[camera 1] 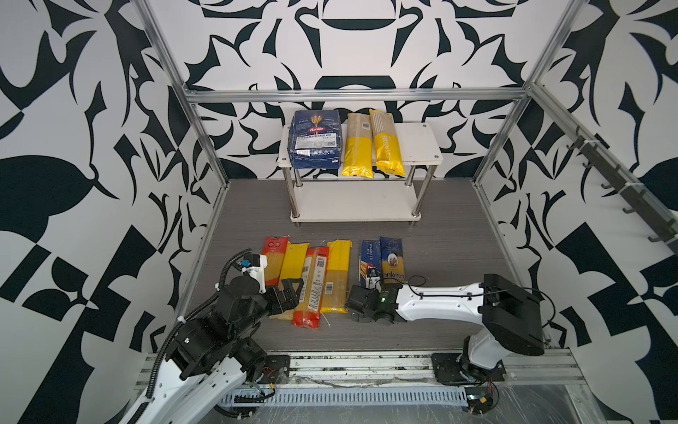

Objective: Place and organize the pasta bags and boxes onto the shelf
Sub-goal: 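Close the right gripper on the blue Barilla spaghetti box's end, then lift the blue Barilla box upright with the right gripper toward the shelf, then stand the Barilla box on the upper shelf beside the yellow bags, then open the right gripper and withdraw it down toward the Ankara bag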

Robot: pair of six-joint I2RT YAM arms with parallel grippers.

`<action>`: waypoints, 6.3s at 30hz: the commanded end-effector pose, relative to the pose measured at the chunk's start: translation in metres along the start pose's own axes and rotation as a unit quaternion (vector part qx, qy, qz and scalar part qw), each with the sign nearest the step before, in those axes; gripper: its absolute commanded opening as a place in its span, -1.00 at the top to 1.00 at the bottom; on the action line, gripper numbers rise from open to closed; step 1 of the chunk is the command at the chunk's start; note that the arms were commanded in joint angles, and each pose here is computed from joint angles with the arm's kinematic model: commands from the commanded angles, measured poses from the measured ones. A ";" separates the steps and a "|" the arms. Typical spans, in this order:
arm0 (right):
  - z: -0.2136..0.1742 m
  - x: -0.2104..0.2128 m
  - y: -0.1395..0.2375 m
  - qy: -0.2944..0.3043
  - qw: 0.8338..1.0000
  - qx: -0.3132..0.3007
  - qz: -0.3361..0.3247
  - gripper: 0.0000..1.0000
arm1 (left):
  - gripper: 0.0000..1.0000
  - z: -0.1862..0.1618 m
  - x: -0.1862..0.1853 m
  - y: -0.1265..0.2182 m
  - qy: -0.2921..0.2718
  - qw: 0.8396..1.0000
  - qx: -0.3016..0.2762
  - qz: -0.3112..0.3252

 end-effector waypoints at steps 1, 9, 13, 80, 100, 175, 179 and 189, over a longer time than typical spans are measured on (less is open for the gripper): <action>-0.004 0.002 -0.008 -0.011 1.000 0.010 0.003 -1.00 | -0.99 0.002 0.001 0.006 0.002 1.000 0.000 0.008; 0.004 -0.001 -0.021 -0.024 1.000 0.008 0.005 -0.96 | -0.99 0.003 0.001 0.006 0.000 1.000 -0.001 0.009; 0.007 -0.014 -0.027 -0.037 0.999 0.012 0.001 -0.82 | -0.99 0.003 0.002 0.006 -0.002 1.000 -0.001 0.012; 0.116 -0.111 0.300 -0.076 0.915 -0.275 0.287 0.33 | -0.99 0.082 -0.097 -0.061 -0.043 0.999 0.008 -0.031; 0.262 -0.107 0.380 -0.047 0.908 -0.352 0.222 0.36 | -0.99 0.094 -0.099 -0.070 -0.089 0.996 -0.005 -0.018; 0.204 -0.152 0.294 -0.133 0.916 -0.248 0.288 -0.77 | -0.99 0.041 -0.004 -0.064 0.056 0.997 -0.001 0.051; 0.173 -0.147 0.253 -0.148 0.922 -0.194 0.302 -0.75 | -0.99 0.023 0.007 -0.064 0.074 0.996 0.012 0.049; 0.120 -0.145 0.178 -0.156 0.945 -0.132 0.257 -0.74 | -0.99 0.007 0.020 -0.068 0.089 0.994 0.020 0.057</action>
Point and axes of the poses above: each gripper's point midway between its finger pads, its own y axis back along the fingers, its own x axis along the line the jaws close on, z = x × y, the point moved 2 cm from there along y, back along the fingers, and after that the axes turned 1 degree about -y, right-handed, at the moved point
